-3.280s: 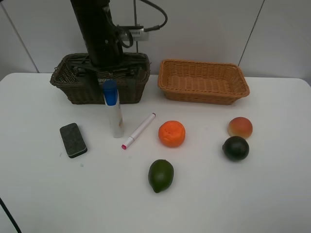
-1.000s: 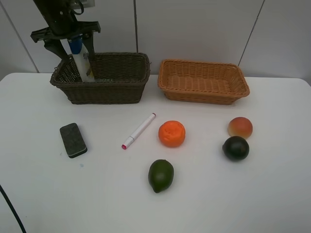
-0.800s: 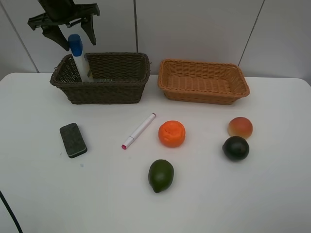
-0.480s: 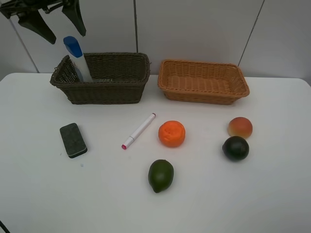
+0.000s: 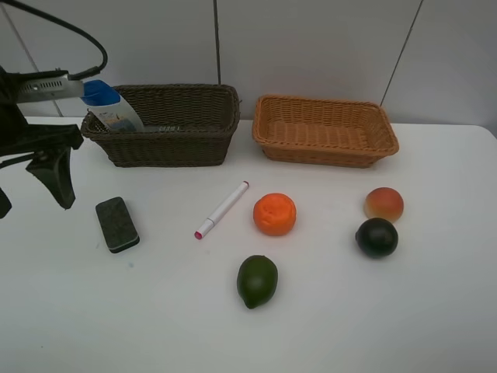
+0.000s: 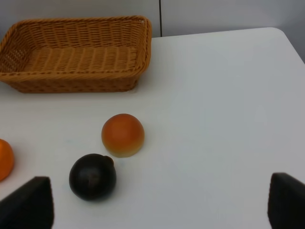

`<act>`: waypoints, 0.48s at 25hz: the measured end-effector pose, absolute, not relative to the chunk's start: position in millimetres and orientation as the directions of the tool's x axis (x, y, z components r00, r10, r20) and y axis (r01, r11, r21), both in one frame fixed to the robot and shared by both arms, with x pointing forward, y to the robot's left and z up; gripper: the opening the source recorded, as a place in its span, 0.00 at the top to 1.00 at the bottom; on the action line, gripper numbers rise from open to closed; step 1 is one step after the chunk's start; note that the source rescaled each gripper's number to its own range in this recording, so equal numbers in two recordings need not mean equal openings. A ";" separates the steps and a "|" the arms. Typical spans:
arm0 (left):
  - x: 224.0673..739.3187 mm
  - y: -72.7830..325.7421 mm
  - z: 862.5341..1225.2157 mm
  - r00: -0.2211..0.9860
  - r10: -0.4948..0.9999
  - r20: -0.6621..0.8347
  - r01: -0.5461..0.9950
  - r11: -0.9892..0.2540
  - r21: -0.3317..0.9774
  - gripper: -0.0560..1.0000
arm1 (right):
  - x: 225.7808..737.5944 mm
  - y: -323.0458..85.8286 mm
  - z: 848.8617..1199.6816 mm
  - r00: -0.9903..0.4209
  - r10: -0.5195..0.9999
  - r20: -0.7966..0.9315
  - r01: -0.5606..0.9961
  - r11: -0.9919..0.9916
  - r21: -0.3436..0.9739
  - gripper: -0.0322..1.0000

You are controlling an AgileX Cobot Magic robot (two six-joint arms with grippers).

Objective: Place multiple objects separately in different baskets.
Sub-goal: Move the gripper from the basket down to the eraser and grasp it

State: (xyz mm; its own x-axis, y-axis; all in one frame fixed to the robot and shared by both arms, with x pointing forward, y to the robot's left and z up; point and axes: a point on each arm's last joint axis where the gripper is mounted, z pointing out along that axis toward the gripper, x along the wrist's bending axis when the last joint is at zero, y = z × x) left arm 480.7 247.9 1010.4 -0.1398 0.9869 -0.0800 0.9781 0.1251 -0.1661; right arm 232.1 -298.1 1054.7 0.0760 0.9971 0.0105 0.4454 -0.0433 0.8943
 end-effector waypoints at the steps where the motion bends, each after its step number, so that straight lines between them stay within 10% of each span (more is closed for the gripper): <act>1: 477.5 248.4 1003.8 -0.145 0.986 -0.077 0.976 0.130 -0.176 0.17 | 232.1 -298.1 1054.7 0.076 0.997 0.010 0.445 -0.043 0.894 0.01; 12: 488.3 244.6 969.2 -0.194 0.970 -0.148 0.981 0.193 -0.024 0.17 | 232.1 -298.1 1054.7 0.076 0.997 0.010 0.445 -0.043 0.894 0.01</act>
State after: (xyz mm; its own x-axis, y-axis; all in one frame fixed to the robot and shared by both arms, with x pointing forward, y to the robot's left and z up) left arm 488.3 244.6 969.2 -0.1941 0.9697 -0.1484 0.9810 0.1926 -0.0243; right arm 232.1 -298.1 1054.7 0.0760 0.9971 0.0105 0.4454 -0.0433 0.8943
